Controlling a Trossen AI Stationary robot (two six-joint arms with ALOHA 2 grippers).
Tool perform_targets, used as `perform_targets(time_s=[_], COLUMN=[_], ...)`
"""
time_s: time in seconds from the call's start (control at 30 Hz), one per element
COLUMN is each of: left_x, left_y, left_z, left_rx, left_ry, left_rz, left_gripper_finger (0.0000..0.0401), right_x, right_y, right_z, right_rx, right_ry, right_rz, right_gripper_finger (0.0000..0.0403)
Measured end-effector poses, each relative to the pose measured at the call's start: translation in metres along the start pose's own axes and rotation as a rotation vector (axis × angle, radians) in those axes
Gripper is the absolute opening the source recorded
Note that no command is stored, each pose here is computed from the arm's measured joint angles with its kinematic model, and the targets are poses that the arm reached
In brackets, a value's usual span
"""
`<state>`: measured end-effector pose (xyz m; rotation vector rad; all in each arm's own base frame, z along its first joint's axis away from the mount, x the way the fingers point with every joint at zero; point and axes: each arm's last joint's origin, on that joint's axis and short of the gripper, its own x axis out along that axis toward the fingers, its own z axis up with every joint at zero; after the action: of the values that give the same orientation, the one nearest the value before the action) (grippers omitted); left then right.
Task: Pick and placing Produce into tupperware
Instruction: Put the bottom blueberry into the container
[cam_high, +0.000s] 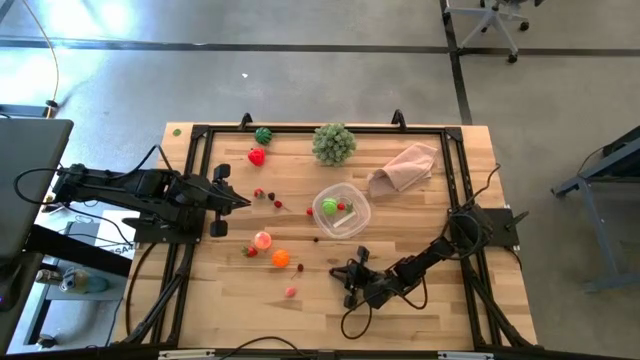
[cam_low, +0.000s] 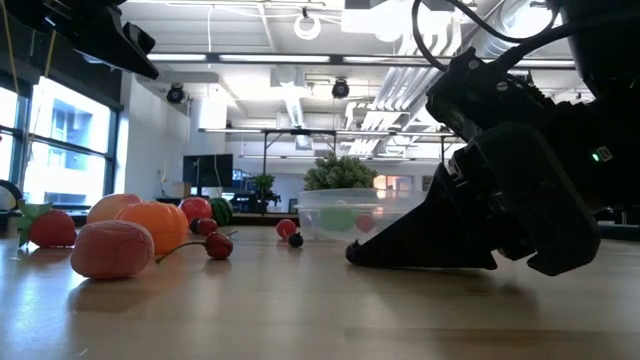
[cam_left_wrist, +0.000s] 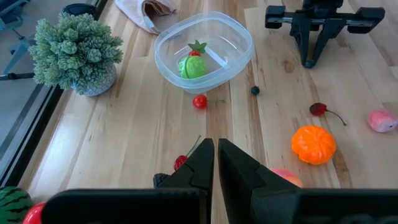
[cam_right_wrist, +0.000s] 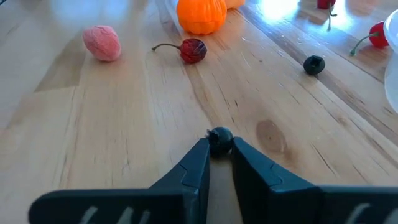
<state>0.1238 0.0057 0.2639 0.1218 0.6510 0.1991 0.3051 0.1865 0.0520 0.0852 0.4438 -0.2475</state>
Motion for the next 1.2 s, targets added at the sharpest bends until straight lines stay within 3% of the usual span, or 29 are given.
perform_targets(time_s=[1.2], left_x=[0.000], left_y=[0.000], left_z=[0.000], left_rx=[-0.001], left_ry=[0.000], left_rz=[0.000], left_gripper_finger=[0.0014], right_x=[0.007], right_y=[-0.007], right_z=[0.016], right_rx=[-0.002], right_ry=[-0.035], right_rz=[0.024], right_gripper_finger=[0.0023])
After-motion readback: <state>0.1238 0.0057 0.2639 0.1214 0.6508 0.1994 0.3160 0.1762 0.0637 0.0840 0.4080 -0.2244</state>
